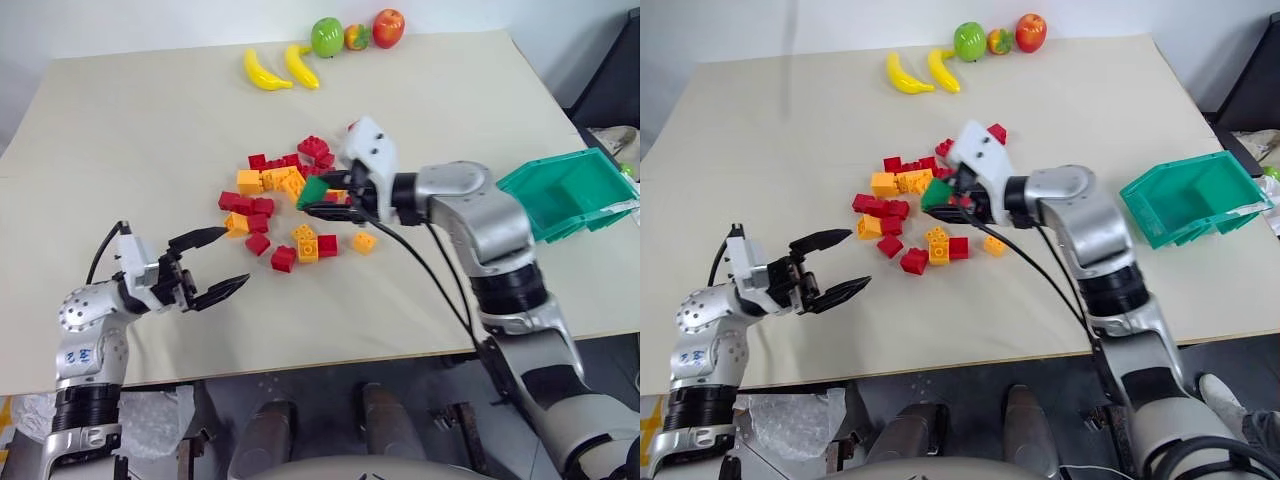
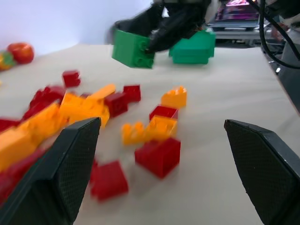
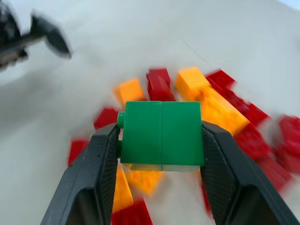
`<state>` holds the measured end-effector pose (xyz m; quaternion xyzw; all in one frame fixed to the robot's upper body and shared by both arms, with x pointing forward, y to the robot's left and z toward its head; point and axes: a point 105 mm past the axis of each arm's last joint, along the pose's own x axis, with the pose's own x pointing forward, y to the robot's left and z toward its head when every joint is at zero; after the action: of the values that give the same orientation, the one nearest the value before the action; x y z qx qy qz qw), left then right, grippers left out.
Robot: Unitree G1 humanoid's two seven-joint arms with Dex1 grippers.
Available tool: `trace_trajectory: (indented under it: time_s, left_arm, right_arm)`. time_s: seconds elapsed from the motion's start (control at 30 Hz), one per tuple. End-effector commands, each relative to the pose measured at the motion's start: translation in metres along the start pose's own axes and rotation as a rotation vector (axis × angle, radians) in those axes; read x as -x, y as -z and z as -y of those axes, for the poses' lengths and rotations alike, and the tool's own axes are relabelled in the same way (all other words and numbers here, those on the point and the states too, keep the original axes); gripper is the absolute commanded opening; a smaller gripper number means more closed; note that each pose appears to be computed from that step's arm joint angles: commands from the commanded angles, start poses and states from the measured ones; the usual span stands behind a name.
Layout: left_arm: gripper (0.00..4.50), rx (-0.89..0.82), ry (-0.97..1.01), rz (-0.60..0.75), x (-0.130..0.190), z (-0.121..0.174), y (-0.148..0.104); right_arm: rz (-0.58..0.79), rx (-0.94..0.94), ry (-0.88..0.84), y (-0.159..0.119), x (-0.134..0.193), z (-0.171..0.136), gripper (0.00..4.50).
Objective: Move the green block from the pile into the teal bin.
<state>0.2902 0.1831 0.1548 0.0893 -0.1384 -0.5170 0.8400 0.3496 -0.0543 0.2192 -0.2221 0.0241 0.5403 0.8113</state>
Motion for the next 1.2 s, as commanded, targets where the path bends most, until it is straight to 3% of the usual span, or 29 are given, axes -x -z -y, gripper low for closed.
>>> trace_trajectory:
  time_s: [0.03, 0.17, 0.3, 0.5, 0.63, 0.67, 0.9, 1.03, 1.1, 1.2]
  left_arm:
    - [4.50, -0.032, 0.070, 0.035, -0.039, 0.000, -0.007]
    - [4.50, -0.043, 0.157, 0.061, -0.073, 0.002, -0.010]
    - [4.50, -0.030, 0.185, 0.090, -0.091, 0.000, -0.011]
    - [4.50, -0.017, 0.233, 0.097, -0.110, 0.004, -0.009]
    - [4.50, 0.001, 0.236, 0.072, -0.114, 0.003, -0.007]
    - [4.50, 0.001, 0.235, 0.062, -0.114, 0.002, -0.006]
    - [4.50, -0.034, 0.239, 0.028, -0.113, -0.001, -0.009]
    - [4.50, -0.054, 0.210, -0.007, -0.113, -0.007, -0.012]
    - [4.50, -0.005, 0.157, -0.029, -0.105, -0.013, -0.012]
    - [4.50, 0.066, 0.107, -0.057, -0.094, -0.018, -0.010]
  right_arm:
    - [-0.098, 0.167, 0.115, 0.005, 0.062, 0.030, 2.04]
    - [-0.315, 0.217, 0.233, 0.022, 0.134, 0.059, 2.04]
    - [-0.466, 0.240, 0.394, 0.035, 0.185, 0.089, 2.04]
    - [-0.616, 0.216, 0.568, 0.056, 0.236, 0.116, 2.04]
    - [-0.716, 0.230, 0.636, 0.075, 0.253, 0.128, 2.04]
    - [-0.731, 0.240, 0.659, 0.077, 0.255, 0.131, 2.04]
    - [-0.748, 0.249, 0.624, 0.083, 0.249, 0.132, 4.40]
    - [-0.716, 0.301, 0.618, 0.071, 0.241, 0.135, 4.46]
    - [-0.541, 0.303, 0.532, 0.052, 0.210, 0.125, 4.46]
    - [-0.382, 0.279, 0.419, 0.039, 0.182, 0.106, 4.46]
